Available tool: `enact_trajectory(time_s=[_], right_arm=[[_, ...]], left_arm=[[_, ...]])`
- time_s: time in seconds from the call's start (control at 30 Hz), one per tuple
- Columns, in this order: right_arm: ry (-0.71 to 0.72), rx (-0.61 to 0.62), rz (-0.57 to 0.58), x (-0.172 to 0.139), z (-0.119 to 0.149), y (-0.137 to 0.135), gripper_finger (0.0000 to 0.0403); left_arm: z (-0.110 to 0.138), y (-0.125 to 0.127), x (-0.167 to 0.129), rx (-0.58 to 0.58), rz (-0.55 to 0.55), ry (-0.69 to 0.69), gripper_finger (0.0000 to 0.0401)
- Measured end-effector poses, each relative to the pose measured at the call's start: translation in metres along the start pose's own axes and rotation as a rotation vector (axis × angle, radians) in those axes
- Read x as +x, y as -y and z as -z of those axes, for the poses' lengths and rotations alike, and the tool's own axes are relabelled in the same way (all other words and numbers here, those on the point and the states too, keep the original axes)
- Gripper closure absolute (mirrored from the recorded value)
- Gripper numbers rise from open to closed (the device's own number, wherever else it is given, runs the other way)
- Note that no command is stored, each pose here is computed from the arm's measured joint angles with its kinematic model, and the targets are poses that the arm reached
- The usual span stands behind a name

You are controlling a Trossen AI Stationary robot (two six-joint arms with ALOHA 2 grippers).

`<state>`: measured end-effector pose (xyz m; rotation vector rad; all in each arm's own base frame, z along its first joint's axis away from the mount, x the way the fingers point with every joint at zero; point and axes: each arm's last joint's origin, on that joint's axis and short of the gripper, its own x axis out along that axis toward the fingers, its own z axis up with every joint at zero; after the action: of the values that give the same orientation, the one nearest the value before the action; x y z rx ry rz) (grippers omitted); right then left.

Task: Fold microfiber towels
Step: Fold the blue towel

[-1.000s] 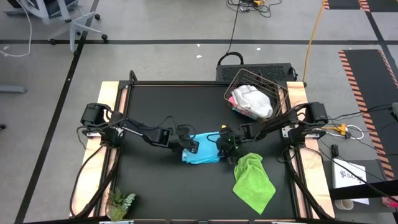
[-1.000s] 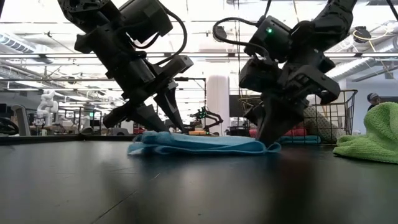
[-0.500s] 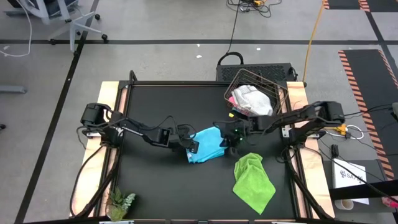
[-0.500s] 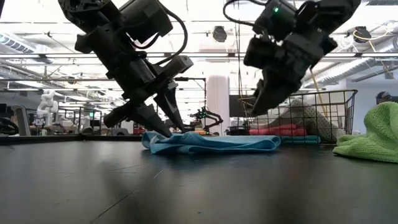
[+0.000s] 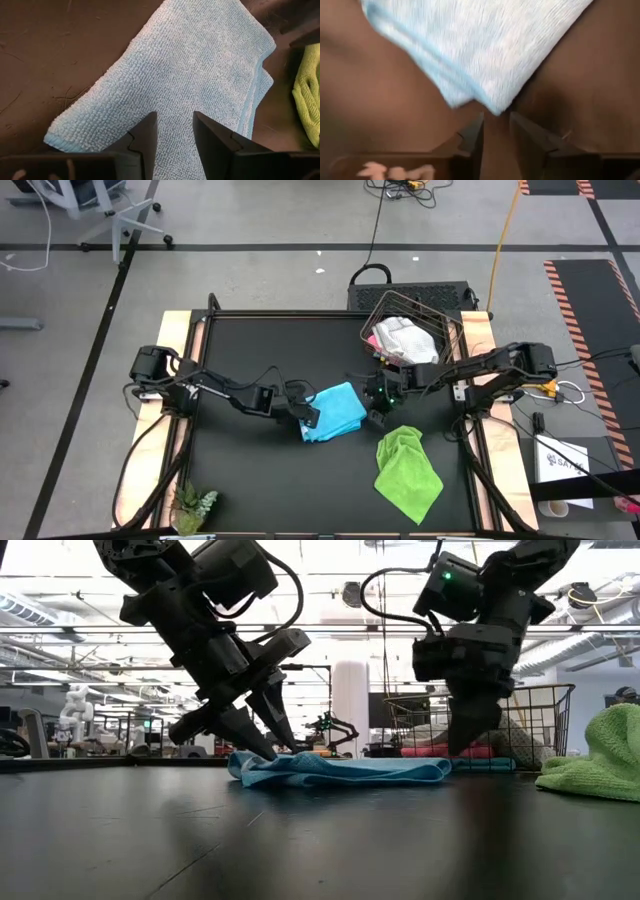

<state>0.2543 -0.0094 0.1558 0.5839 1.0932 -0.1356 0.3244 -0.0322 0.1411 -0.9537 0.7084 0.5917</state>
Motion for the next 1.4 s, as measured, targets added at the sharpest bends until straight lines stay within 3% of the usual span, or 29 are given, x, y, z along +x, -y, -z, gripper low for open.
enact_trajectory(time_s=[0.23,0.57,0.87,1.4], right_arm=[[0.062,0.150,-0.014,-0.002,-0.010,0.007,0.0281],[0.016,0.352,0.005,0.005,0.005,0.016,0.0275],[0.177,0.397,-0.126,0.013,0.005,0.018,0.0275],[0.184,0.396,-0.132,0.017,0.013,0.023,0.0275]], left_arm=[[0.000,0.000,0.000,0.024,0.003,-0.007,0.0275],[0.000,0.000,0.000,0.053,0.003,-0.008,0.0275],[0.000,0.000,0.000,0.064,0.004,-0.010,0.0275],[-0.002,-0.001,0.001,0.051,0.001,-0.005,0.0275]])
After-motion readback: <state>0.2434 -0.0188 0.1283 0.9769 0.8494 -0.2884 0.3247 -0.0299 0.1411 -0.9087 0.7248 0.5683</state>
